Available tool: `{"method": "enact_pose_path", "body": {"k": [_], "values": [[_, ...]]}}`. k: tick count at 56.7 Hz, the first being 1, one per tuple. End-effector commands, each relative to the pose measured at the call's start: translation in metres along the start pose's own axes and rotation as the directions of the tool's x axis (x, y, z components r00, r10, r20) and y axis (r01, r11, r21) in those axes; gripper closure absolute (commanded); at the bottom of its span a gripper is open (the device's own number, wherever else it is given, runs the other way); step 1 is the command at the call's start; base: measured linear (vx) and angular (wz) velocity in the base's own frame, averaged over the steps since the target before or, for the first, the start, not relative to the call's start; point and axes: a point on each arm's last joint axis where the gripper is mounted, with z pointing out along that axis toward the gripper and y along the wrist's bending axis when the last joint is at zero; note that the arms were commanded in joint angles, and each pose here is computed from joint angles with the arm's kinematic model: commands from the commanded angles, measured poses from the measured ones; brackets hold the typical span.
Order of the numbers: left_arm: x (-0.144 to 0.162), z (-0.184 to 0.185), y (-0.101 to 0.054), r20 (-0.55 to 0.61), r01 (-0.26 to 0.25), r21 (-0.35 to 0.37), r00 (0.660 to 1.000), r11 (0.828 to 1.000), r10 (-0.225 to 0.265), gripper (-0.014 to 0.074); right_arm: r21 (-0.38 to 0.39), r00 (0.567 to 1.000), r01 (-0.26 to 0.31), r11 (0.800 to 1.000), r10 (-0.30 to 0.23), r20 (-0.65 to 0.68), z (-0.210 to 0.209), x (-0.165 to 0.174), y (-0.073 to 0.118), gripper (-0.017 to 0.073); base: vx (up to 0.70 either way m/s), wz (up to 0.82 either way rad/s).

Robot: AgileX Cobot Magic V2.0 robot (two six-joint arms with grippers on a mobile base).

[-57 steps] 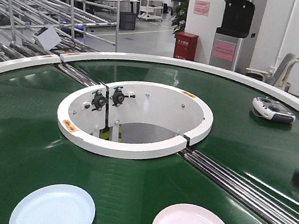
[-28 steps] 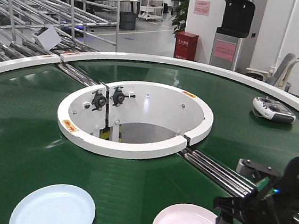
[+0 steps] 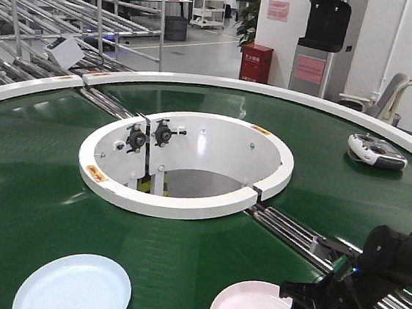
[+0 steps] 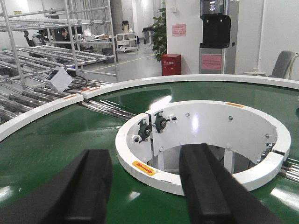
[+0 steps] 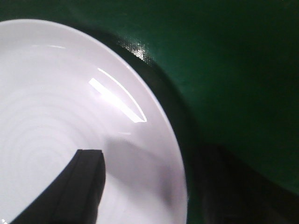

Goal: Grab plate from conveyor and place on tray
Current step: 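Lower the right gripper onto the pink plate's rim and grasp it, then lower the left gripper onto the light-blue plate's rim and grasp it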

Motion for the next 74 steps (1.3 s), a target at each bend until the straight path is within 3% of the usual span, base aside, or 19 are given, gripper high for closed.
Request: {"method": "enact_pose_path", "body": {"k": [1,6,15,26,35,45,48,49,53,62,74], "values": [[-0.021,-0.005,0.002,0.117,0.012,-0.016,0.993,1.0,-0.01,0.0129,-0.021,0.997,0.001,1.0,0.0,0.079,-0.021,-0.01,0.005,0.0136,0.0,0.0],[-0.021,-0.005,0.002,0.117,0.012,-0.016,0.993,1.0,-0.01,0.0129,-0.016,0.997,0.005,1.0,-0.004,0.078,-0.019,-0.01,0.005,0.0239,0.0,0.0],[-0.021,-0.005,0.002,0.117,0.012,-0.016,0.993,1.0,-0.01,0.0129,0.032,0.997,0.036,0.999,-0.038,0.067,-0.019,-0.009,0.001,0.0576,0.0,0.0],[-0.018,-0.005,0.001,0.091,0.013,-0.011,0.996,1.0,-0.012,0.0129,0.078,0.998,0.052,0.996,-0.056,0.042,-0.019,-0.008,-0.004,0.0571,0.0,0.0],[-0.014,-0.001,-0.002,-0.081,0.019,0.03,0.997,0.999,-0.016,0.0129,0.073,0.998,0.051,0.996,-0.055,0.041,-0.019,-0.007,-0.003,0.057,0.0,0.0],[-0.021,0.023,-0.007,-0.289,0.109,0.053,0.953,0.993,-0.089,0.0129,0.072,0.998,0.056,0.996,-0.059,0.038,-0.019,-0.007,-0.003,0.0568,0.0,0.0],[-0.022,0.036,-0.007,-0.345,0.125,0.052,0.933,0.991,-0.1,0.0129,0.072,0.998,0.055,0.996,-0.058,0.037,-0.019,-0.007,-0.003,0.0568,0.0,0.0],[-0.006,0.082,-0.006,-0.483,0.126,0.042,0.871,0.991,-0.09,0.0129,0.073,0.997,0.065,0.995,-0.067,0.026,-0.019,-0.006,-0.003,0.0568,0.0,0.0],[0.007,0.106,-0.002,-0.54,0.137,0.021,0.835,0.99,-0.104,0.0129,0.073,0.997,0.079,0.994,-0.08,0.017,-0.019,-0.005,-0.003,0.0568,0.0,0.0],[0.047,0.151,0.011,-0.686,0.155,-0.034,0.715,0.987,-0.136,0.0129,0.073,0.995,0.104,0.992,-0.104,-0.006,-0.019,-0.003,-0.003,0.0568,0.0,0.0],[0.105,0.179,0.029,-0.808,0.162,-0.099,0.563,0.982,-0.174,0.0129,0.073,0.994,0.111,0.991,-0.11,-0.01,-0.019,-0.003,-0.004,0.0568,0.0,0.0]]}}
